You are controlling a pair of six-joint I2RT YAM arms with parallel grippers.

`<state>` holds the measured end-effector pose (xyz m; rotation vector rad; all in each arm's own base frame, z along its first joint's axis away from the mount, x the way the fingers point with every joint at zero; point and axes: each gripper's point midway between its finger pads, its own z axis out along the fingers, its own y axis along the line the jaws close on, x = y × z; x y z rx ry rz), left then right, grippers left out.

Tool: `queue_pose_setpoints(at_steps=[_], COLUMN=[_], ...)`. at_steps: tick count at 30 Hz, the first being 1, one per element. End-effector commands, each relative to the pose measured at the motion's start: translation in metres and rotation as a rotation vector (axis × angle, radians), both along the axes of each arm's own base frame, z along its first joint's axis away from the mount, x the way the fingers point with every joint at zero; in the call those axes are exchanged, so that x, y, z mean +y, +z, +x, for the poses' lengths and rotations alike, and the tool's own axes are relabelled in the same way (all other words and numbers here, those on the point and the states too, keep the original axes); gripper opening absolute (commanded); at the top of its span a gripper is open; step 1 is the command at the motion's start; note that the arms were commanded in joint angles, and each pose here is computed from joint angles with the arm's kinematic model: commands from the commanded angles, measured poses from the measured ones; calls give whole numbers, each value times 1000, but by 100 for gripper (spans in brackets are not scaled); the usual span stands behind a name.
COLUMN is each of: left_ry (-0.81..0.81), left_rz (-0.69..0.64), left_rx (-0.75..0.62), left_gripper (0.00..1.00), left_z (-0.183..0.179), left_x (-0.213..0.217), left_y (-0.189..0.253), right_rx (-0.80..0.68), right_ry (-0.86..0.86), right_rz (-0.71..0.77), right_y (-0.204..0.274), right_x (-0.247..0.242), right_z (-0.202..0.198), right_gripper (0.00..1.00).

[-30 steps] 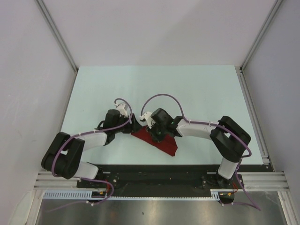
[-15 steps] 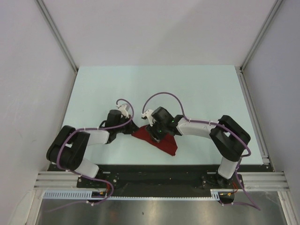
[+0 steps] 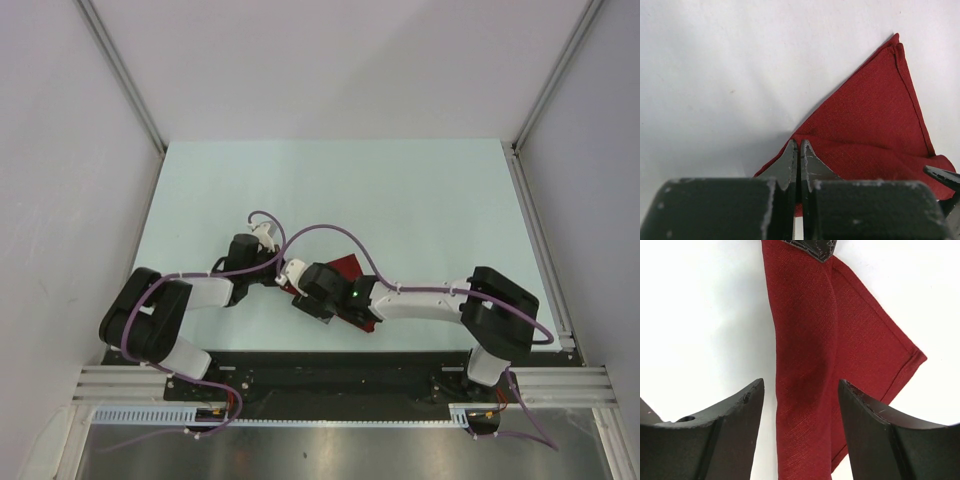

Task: Fold the napkin, place the utensils inside, and roll it up
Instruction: Roll the napkin with the utensil

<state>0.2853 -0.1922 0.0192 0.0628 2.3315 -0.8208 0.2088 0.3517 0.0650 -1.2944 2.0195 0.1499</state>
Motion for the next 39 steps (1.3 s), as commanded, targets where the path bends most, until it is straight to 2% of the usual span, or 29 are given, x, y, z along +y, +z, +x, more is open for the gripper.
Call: queue_pose_setpoints(at_steps=[1, 9, 19, 26, 28, 29, 31, 32, 33, 35, 39], left_ry=[-16, -20, -25, -42, -43, -37, -2, 11, 40, 87, 163], left_rz=[-5, -5, -9, -21, -24, -25, -10, -4, -2, 18, 35], left_rx=[20, 17, 4, -23, -37, -53, -77, -89, -115, -132, -160], left_gripper=[0, 0, 0, 0, 12, 31, 50, 57, 69, 78, 83], left_z=[-2, -3, -1, -1, 0, 2, 4, 5, 7, 10, 12], left_x=[-3, -3, -4, -6, -6, -6, 2, 6, 13, 25, 45], left_y=[0, 2, 5, 12, 15, 20, 24, 26, 32, 35, 40], right_rx=[-53, 11, 86, 155, 200, 230, 330, 373, 415, 498, 679], right_ry=[13, 58, 31, 35, 29, 27, 33, 30, 26, 38, 76], right_rz=[-27, -47, -44, -64, -74, -82, -45, -38, -24, 26, 156], right_y=[-4, -26, -47, -68, -78, -83, -87, -89, -90, -86, -71], right_x=[4, 6, -8, -14, -17, -20, -19, -21, -22, -21, -14], right_z=[6, -4, 8, 6, 5, 2, -4, -8, -11, -19, -36], right_gripper=[64, 50, 49, 44, 39, 31, 24, 18, 15, 8, 1])
